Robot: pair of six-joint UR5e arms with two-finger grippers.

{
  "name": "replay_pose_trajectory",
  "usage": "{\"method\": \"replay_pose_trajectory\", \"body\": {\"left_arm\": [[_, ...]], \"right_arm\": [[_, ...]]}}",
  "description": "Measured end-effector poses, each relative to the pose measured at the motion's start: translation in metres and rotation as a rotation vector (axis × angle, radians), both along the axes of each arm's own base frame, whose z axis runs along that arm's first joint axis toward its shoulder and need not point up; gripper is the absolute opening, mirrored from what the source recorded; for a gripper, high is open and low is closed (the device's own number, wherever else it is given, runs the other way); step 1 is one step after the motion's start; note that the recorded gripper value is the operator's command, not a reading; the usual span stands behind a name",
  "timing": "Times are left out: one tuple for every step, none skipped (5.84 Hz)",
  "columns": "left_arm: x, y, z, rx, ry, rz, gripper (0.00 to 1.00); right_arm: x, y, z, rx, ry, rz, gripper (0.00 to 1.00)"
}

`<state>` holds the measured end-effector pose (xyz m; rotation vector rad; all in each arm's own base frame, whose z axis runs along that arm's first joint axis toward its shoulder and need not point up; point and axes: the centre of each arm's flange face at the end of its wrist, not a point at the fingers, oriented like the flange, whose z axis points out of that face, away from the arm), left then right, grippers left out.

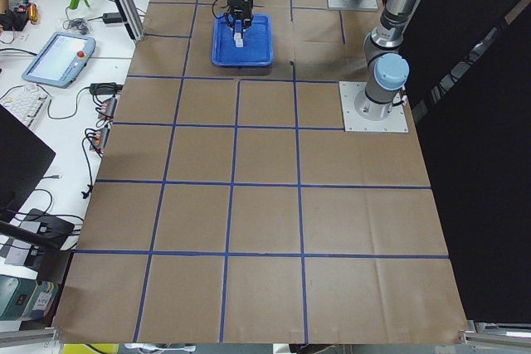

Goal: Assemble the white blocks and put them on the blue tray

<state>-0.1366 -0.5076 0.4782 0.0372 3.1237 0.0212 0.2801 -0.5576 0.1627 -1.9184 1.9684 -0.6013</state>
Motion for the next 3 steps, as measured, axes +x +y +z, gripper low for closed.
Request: {"method": "replay_pose_trajectory", "body": {"left_arm": [[0.0,-0.001,0.004,-0.014,0.003,0.003,0.99],[0.001,-0.005,0.009,-0.051,0.004,0.006,0.99],[0.001,-0.008,0.014,-0.094,0.003,0.004,0.99]], "right_arm": [[0.003,0.001,0.0,0.0,0.0,0.004,0.31],[0.005,0.003,0.0,0.003,0.0,0.004,0.31],[0.006,0.003,0.0,0.006,-0.001,0.001,0.31]]}}
